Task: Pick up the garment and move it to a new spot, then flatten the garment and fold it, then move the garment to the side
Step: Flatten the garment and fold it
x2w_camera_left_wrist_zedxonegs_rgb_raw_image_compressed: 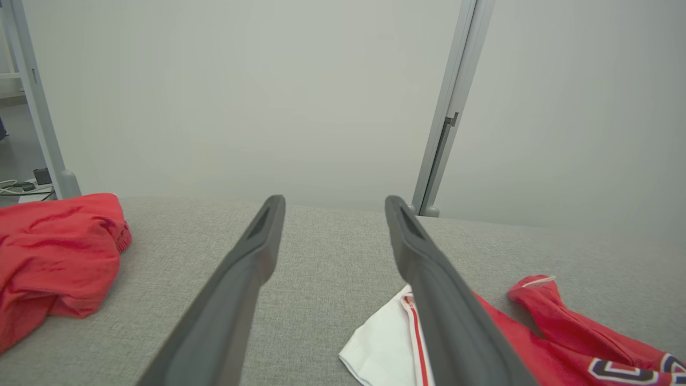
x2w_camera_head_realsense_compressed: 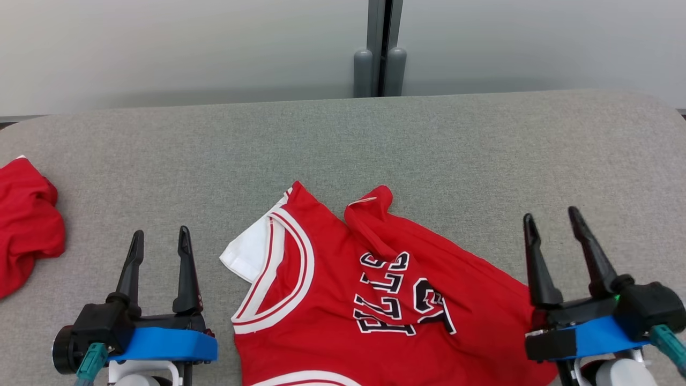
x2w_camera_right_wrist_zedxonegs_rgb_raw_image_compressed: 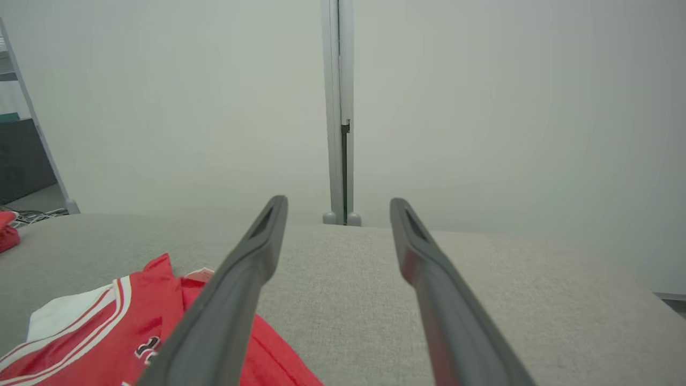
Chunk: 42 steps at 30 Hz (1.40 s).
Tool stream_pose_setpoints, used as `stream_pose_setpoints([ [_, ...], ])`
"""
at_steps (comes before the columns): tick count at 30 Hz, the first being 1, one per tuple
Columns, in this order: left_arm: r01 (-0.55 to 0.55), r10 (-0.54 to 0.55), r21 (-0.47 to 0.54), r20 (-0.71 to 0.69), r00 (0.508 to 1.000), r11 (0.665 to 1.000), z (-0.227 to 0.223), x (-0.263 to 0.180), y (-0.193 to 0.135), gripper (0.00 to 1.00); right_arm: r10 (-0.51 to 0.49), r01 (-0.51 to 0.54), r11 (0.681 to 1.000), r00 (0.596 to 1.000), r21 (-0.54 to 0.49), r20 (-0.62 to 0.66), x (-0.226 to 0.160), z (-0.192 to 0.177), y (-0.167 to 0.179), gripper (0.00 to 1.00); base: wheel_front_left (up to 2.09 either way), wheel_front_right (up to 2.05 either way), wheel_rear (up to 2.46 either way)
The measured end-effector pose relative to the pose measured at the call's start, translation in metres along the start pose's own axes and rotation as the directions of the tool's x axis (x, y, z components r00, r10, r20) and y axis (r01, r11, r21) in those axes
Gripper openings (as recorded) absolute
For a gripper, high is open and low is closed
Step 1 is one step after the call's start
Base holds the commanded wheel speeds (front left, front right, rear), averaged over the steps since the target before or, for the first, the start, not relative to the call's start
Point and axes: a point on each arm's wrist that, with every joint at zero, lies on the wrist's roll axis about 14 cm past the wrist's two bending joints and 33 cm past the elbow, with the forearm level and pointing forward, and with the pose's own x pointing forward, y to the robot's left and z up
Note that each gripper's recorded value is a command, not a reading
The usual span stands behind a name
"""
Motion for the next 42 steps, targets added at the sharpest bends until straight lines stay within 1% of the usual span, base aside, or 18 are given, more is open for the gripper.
stream_pose_setpoints([
  [4,0.003,-0.003,0.007,0.002,1.0,1.0,0.001,-0.002,-0.001,1.0,0.021,-0.021,1.0,0.999,-0.005,-0.035,-0.003,-0.01,0.007,1.0,0.0,0.0,0.0],
  [7,0.011,-0.011,0.024,0.0,1.0,1.0,0.001,-0.003,-0.002,1.0,0.025,-0.025,1.0,0.999,-0.004,-0.037,-0.004,-0.011,0.009,1.0,0.0,0.0,0.0],
  [11,0.056,-0.055,0.068,-0.023,0.998,0.996,-0.005,0.0,-0.013,1.0,0.014,-0.014,1.0,0.999,-0.005,-0.046,-0.006,-0.013,0.005,1.0,0.0,0.0,0.0],
  [19,0.184,-0.186,0.119,0.009,0.982,0.976,0.006,0.041,-0.047,1.0,0.0,0.0,1.0,0.997,-0.001,-0.071,-0.005,-0.022,0.0,1.0,0.0,0.0,0.0],
  [23,0.236,-0.236,0.14,-0.02,0.972,0.961,-0.002,0.065,-0.06,1.0,-0.012,0.011,1.0,0.996,-0.005,-0.088,-0.004,-0.028,-0.004,1.0,0.0,0.0,0.0],
  [28,0.317,-0.303,0.159,-0.108,0.947,0.935,-0.028,0.087,-0.078,1.0,-0.04,0.039,0.999,0.994,-0.018,-0.105,-0.002,-0.035,-0.015,1.0,0.0,0.0,0.0],
  [29,0.345,-0.319,0.156,-0.171,0.932,0.926,-0.048,0.09,-0.082,1.0,-0.051,0.049,0.999,0.992,-0.022,-0.114,-0.002,-0.038,-0.019,1.0,0.0,0.0,0.0],
  [30,0.356,-0.323,0.153,-0.203,0.924,0.922,-0.058,0.091,-0.083,1.0,-0.054,0.052,0.998,0.992,-0.024,-0.115,-0.002,-0.038,-0.02,1.0,0.0,0.0,0.0],
  [31,0.356,-0.323,0.153,-0.203,0.924,0.922,-0.058,0.091,-0.083,1.0,-0.054,0.052,0.998,0.992,-0.024,-0.115,-0.002,-0.038,-0.02,1.0,0.0,0.0,0.0],
  [32,0.374,-0.329,0.15,-0.256,0.909,0.915,-0.073,0.093,-0.084,1.0,-0.062,0.059,0.998,0.991,-0.028,-0.119,-0.002,-0.04,-0.023,1.0,0.0,0.0,0.0],
  [33,0.374,-0.329,0.15,-0.256,0.909,0.915,-0.073,0.093,-0.084,1.0,-0.062,0.059,0.998,0.991,-0.028,-0.119,-0.002,-0.04,-0.023,1.0,0.0,0.0,0.0],
  [36,0.397,-0.329,0.137,-0.355,0.875,0.907,-0.102,0.092,-0.084,1.0,-0.079,0.075,0.997,0.989,-0.036,-0.122,-0.002,-0.041,-0.03,1.0,0.0,0.0,0.0],
  [38,0.397,-0.326,0.127,-0.377,0.867,0.909,-0.108,0.09,-0.084,1.0,-0.082,0.078,0.996,0.989,-0.038,-0.121,-0.002,-0.04,-0.031,1.0,0.0,0.0,0.0],
  [39,0.398,-0.319,0.125,-0.408,0.855,0.909,-0.116,0.087,-0.081,1.0,-0.085,0.081,0.996,0.989,-0.039,-0.122,-0.002,-0.041,-0.032,1.0,0.0,0.0,0.0],
  [40,0.4,-0.301,0.12,-0.476,0.827,0.909,-0.132,0.08,-0.076,1.0,-0.088,0.084,0.996,0.988,-0.04,-0.123,-0.003,-0.041,-0.033,1.0,0.0,0.0,0.0],
  [42,0.396,-0.296,0.114,-0.488,0.821,0.911,-0.136,0.078,-0.074,1.0,-0.09,0.085,0.996,0.988,-0.041,-0.123,-0.003,-0.041,-0.033,1.0,0.0,0.0,0.0],
])
